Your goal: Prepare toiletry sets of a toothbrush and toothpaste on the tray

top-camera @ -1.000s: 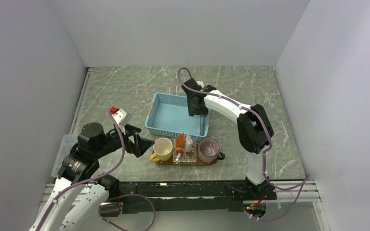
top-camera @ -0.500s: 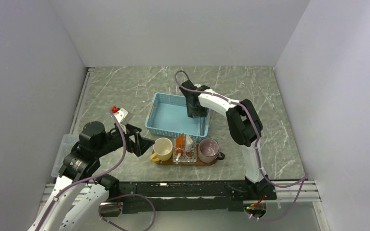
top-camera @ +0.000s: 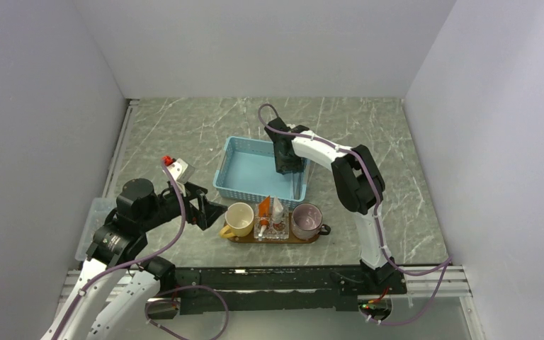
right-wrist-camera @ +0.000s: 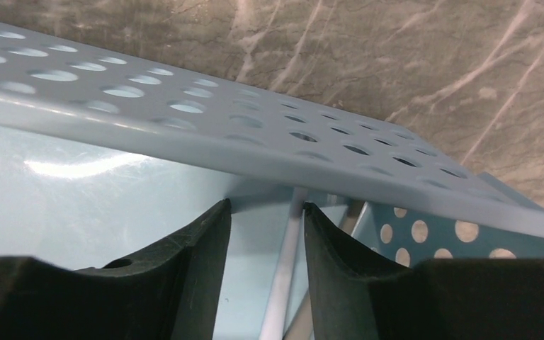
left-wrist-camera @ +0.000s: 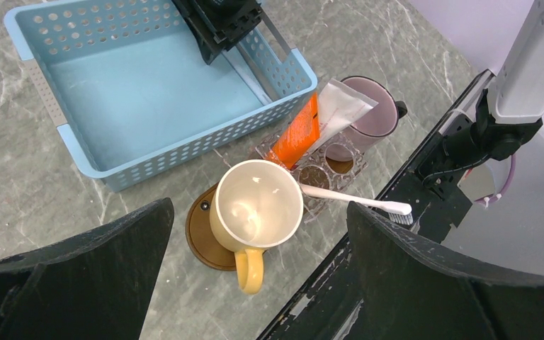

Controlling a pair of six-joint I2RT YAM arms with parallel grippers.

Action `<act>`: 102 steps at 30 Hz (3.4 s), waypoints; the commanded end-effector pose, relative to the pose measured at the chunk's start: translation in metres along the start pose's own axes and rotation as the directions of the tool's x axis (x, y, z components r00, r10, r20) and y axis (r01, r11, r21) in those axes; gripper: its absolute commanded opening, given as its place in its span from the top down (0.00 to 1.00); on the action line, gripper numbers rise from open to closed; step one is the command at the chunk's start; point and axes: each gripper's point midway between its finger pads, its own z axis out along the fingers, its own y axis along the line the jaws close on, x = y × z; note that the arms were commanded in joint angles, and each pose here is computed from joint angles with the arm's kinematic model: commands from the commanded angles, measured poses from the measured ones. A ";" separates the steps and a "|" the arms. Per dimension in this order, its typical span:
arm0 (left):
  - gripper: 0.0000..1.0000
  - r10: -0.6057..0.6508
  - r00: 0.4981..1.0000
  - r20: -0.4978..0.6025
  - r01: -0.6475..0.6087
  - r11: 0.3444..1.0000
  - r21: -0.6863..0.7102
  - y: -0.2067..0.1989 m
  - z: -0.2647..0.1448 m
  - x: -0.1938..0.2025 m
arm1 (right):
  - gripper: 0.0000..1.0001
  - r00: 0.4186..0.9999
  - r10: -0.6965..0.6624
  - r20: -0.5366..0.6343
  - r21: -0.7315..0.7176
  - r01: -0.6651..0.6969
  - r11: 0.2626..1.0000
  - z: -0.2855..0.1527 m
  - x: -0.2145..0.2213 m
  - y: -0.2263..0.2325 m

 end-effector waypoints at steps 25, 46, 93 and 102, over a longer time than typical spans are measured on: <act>0.01 0.020 1.000 0.021 -0.020 1.000 -0.010 0.001 -0.002 -0.007 | 0.84 0.995 -0.077 -0.068 -0.001 0.077 0.997 0.021 0.022 0.004; 0.01 0.014 1.000 0.013 -0.013 1.000 -0.023 0.004 0.000 -0.007 | 1.00 0.983 -0.050 0.179 -0.140 0.076 0.987 -0.054 -0.033 0.019; 0.00 -0.091 0.977 0.192 -0.033 0.828 0.559 -0.112 -0.005 -0.119 | 1.00 0.558 0.502 0.661 -0.730 0.634 0.256 -0.470 0.027 0.046; 0.01 -0.114 0.977 0.178 -0.027 0.768 0.640 -0.140 -0.001 -0.107 | 1.00 0.583 0.567 0.583 -0.757 0.643 0.118 -0.489 0.068 0.063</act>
